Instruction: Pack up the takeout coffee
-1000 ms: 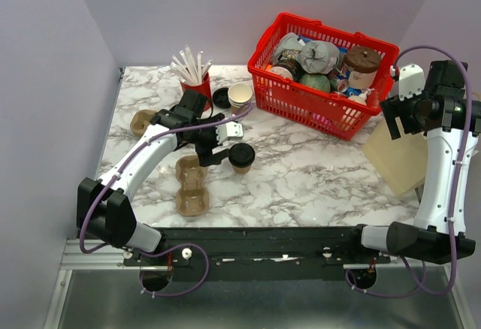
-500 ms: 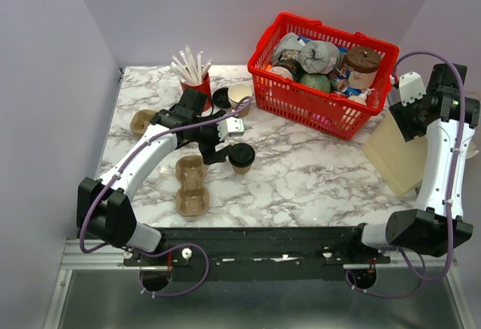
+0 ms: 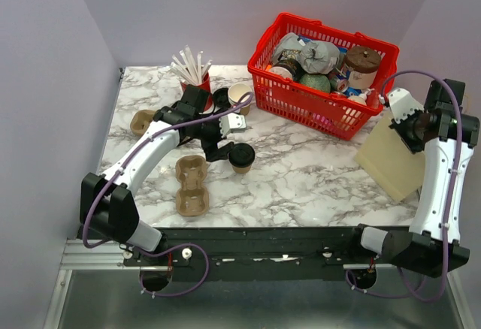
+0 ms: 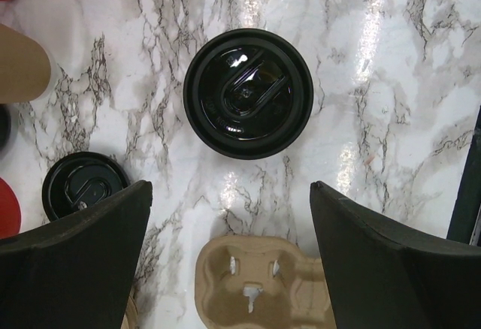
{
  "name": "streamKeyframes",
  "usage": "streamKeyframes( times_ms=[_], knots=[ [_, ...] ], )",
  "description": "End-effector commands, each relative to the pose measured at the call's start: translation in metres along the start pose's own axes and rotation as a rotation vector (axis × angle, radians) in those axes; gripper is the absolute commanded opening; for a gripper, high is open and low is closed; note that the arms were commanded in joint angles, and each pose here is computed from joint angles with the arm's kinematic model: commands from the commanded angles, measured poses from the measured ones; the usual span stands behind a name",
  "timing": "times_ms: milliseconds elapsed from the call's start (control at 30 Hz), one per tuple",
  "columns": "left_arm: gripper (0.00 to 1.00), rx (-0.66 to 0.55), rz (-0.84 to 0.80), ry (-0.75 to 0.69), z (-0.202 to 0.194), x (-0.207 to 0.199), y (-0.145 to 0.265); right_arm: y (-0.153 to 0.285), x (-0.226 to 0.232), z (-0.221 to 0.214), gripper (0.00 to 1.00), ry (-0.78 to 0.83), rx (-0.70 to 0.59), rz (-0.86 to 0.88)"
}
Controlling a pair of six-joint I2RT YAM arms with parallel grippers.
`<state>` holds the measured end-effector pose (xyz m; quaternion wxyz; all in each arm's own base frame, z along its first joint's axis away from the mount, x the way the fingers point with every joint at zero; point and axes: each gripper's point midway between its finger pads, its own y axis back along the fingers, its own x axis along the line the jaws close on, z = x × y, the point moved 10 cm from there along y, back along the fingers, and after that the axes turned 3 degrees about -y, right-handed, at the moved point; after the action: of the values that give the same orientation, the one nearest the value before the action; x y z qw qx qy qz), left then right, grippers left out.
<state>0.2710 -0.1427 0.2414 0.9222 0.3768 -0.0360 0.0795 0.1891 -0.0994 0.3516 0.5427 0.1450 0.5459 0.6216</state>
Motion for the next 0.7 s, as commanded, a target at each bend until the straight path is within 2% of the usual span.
streamKeyframes(
  times_ms=[0, 67, 167, 333, 533, 667],
  knots=[
    [0.94, -0.062, -0.022, -0.021, 0.015, 0.008, -0.003, 0.018, 0.026, -0.018, 0.01, 0.148, -0.035, 0.142],
    [0.94, -0.064, -0.02, -0.021, 0.017, 0.01, -0.002, 0.025, 0.037, -0.02, 0.01, 0.22, -0.082, 0.229],
    [0.94, -0.064, -0.025, -0.011, 0.018, 0.013, -0.004, 0.032, 0.05, -0.021, 0.01, 0.318, -0.157, 0.258],
    [0.94, -0.051, -0.021, 0.014, 0.018, 0.016, -0.006, 0.034, 0.071, 0.003, 0.03, 0.457, -0.285, 0.342],
    [0.99, -0.07, -0.071, -0.003, 0.017, 0.013, -0.012, 0.03, 0.081, 0.047, 0.03, 0.474, -0.408, 0.383],
    [0.99, -0.062, -0.049, -0.037, 0.017, 0.007, -0.027, 0.024, 0.089, 0.066, 0.06, 0.503, -0.428, 0.416]
  ],
)
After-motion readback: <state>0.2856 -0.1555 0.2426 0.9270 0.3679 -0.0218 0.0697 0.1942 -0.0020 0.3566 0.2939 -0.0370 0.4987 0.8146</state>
